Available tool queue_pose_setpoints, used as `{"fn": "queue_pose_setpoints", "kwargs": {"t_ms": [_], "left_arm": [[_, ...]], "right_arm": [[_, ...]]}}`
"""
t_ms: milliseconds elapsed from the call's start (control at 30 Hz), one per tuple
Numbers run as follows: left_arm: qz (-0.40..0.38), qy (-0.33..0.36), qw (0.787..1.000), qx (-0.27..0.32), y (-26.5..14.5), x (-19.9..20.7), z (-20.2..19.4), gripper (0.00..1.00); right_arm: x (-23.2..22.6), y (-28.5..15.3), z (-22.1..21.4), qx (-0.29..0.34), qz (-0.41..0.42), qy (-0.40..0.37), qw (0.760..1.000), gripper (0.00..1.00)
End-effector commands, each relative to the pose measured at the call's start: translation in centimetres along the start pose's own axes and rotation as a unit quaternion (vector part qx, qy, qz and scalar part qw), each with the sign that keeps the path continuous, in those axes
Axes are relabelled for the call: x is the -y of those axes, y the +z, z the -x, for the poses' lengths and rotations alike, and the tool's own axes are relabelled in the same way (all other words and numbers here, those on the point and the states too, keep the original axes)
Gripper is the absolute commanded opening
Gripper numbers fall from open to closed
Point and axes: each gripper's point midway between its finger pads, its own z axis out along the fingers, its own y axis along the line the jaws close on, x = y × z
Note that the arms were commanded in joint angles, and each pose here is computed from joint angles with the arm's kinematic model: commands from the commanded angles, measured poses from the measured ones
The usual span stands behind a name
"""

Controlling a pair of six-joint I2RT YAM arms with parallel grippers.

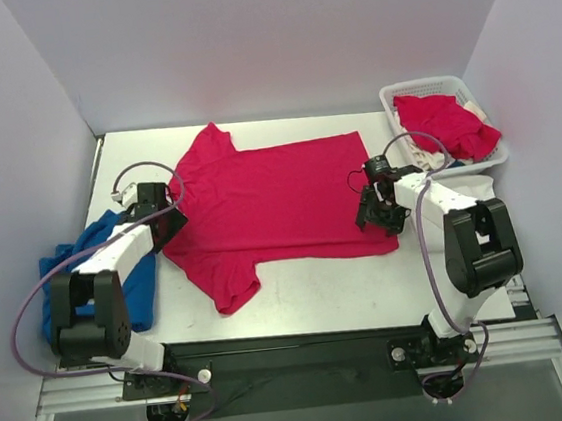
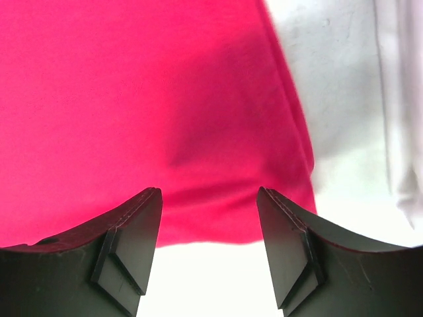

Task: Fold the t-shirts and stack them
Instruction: Flatten out the tshirt

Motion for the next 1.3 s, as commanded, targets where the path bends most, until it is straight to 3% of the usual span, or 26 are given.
{"fn": "queue_pose_setpoints", "kwargs": {"t_ms": [0,100,233,367,533,667,867,1267], "left_arm": [[-0.079,-0.012,0.995,0.068,-3.7,2.5,2.8,0.75],[-0.082,0.006,0.994,0.073,-5.5,2.3,1.3,0.75],[-0.085,0.035,0.995,0.028,-7.4,1.6,-3.2,0.75],[-0.099,0.009,0.995,-0.011,-9.4,0.1,-7.3,0.75],[-0.051,-0.014,0.998,-0.028,-10.4,-4.3,-11.6,0.69],[-0.065,-0.019,0.997,-0.042,-11.4,-4.5,-14.3,0.61],[-0.035,0.007,0.998,-0.057,-11.7,-4.5,-17.3,0.48],[0.004,0.055,0.997,-0.053,-11.4,-5.1,-18.3,0.48]], "right_arm": [[-0.6,-4.4,2.0,0.075,-0.007,-0.026,0.997,0.61],[-1.0,-5.5,1.8,0.093,-0.005,-0.038,0.995,0.61],[-0.7,-5.7,1.0,0.094,-0.004,-0.045,0.995,0.61],[-0.5,-6.0,0.6,0.097,-0.001,-0.044,0.994,0.61],[-0.4,-6.1,0.0,0.105,-0.002,-0.05,0.993,0.61],[-0.2,-5.7,-0.7,0.104,-0.002,-0.053,0.993,0.61],[0.4,-5.1,-1.8,0.097,-0.004,-0.055,0.994,0.61],[-3.5,-5.0,-3.2,0.09,0.052,-0.09,0.991,0.61]]}}
